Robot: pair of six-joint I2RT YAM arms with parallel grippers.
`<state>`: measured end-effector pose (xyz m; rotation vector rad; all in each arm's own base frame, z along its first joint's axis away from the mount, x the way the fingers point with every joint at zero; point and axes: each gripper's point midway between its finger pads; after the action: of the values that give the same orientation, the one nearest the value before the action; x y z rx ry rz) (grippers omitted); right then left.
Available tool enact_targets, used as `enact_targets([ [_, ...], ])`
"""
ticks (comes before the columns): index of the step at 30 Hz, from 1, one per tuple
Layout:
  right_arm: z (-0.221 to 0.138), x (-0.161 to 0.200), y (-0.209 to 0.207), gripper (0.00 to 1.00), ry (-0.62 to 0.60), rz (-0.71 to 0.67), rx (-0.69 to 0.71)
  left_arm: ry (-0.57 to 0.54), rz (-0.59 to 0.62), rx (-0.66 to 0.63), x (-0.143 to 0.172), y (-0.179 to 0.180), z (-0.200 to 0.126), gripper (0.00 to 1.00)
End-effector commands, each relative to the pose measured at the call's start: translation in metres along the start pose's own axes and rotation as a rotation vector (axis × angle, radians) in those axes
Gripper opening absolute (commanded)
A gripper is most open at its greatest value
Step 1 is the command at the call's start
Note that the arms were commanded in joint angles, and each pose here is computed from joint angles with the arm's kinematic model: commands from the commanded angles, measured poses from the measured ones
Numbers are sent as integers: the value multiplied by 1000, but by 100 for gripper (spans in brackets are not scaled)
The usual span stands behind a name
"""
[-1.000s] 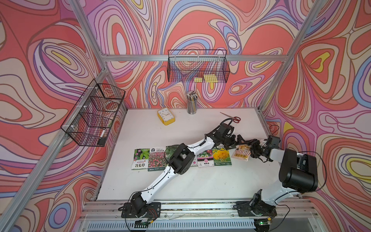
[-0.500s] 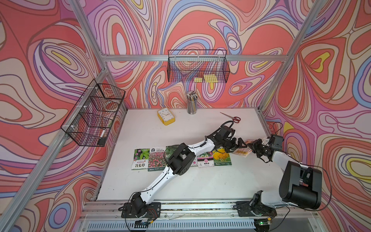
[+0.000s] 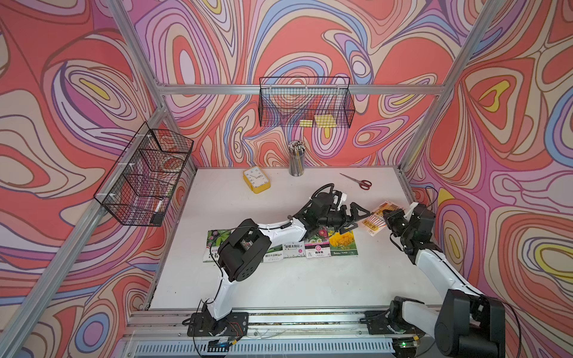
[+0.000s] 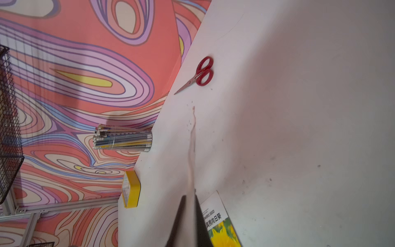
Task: Arrange the seed packets in a row
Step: Place the seed packet at the center of the board.
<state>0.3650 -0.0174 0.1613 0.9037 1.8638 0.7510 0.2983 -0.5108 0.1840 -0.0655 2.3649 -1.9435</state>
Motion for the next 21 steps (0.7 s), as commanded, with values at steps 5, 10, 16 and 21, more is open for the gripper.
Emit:
enact_targets([
  [5, -7, -3, 32, 0, -92, 31, -111, -80, -64, 25, 10, 10, 7, 98],
  [10, -17, 8, 32, 0, -80, 37, -117, -137, -63, 75, 3, 4, 6, 92],
  [16, -29, 20, 27, 0, -60, 62, -132, -130, -52, 106, 1, -3, 17, 63],
  [21, -34, 29, 24, 0, -27, 55, -127, -112, -46, 112, 2, -7, 22, 11],
])
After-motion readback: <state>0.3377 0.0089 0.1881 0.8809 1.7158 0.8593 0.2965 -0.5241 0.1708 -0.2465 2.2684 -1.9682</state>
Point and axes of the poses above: each gripper's point midway between its finger pads, its own z axis out along the fingers, its own y axis along the line the jaws close on, x = y × z, and after that the axes turned 2 degrees about -z, right-handed
